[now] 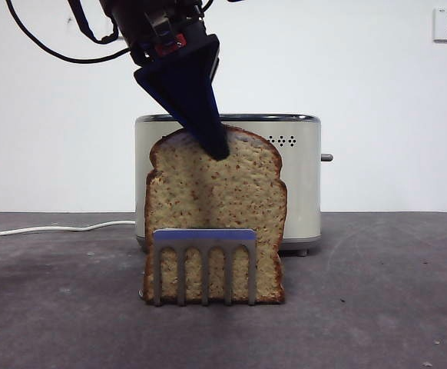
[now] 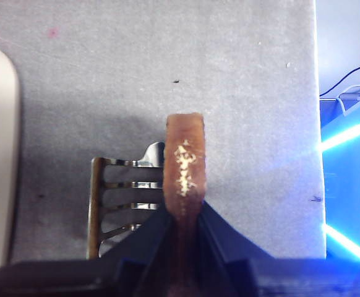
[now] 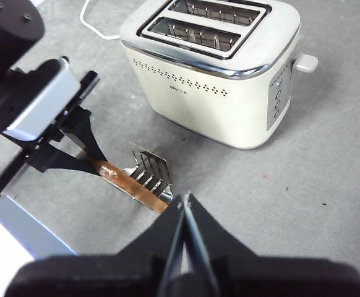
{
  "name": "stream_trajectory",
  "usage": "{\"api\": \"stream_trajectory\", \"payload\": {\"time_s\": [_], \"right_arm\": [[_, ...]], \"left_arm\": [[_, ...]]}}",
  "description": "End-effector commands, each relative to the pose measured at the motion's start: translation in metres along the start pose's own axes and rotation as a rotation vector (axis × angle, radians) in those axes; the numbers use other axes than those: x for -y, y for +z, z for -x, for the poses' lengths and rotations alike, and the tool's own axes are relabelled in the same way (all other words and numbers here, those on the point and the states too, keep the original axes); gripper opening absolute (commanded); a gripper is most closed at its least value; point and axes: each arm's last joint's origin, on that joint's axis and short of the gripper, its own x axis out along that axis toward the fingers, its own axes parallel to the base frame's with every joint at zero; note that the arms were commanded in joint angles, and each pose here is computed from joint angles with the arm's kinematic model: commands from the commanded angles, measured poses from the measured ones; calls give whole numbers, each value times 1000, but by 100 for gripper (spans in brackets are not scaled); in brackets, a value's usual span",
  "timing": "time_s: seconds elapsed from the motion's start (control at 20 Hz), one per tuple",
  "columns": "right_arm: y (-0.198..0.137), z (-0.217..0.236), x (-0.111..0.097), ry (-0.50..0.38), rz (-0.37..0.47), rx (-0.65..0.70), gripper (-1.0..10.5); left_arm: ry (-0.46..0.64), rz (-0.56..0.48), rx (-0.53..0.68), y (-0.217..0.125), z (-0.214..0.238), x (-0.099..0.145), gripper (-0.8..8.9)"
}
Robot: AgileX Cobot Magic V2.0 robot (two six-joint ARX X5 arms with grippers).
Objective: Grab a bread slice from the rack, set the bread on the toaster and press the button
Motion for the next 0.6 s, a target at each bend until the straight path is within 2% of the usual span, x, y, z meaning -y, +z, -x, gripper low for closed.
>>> {"api": "stream_trajectory", "payload": {"time_s": [0.05, 0.25, 0.6], "right_arm": [[0, -2, 1, 6, 4, -4, -12], [1, -4, 2, 8, -1, -11, -12], [1, -4, 2, 8, -1, -11, -12]], "left_arm": [[10, -19, 16, 4, 13, 1, -9], [32, -23, 30, 19, 44, -4, -9], [362, -94, 148, 56, 133, -25, -9]]}}
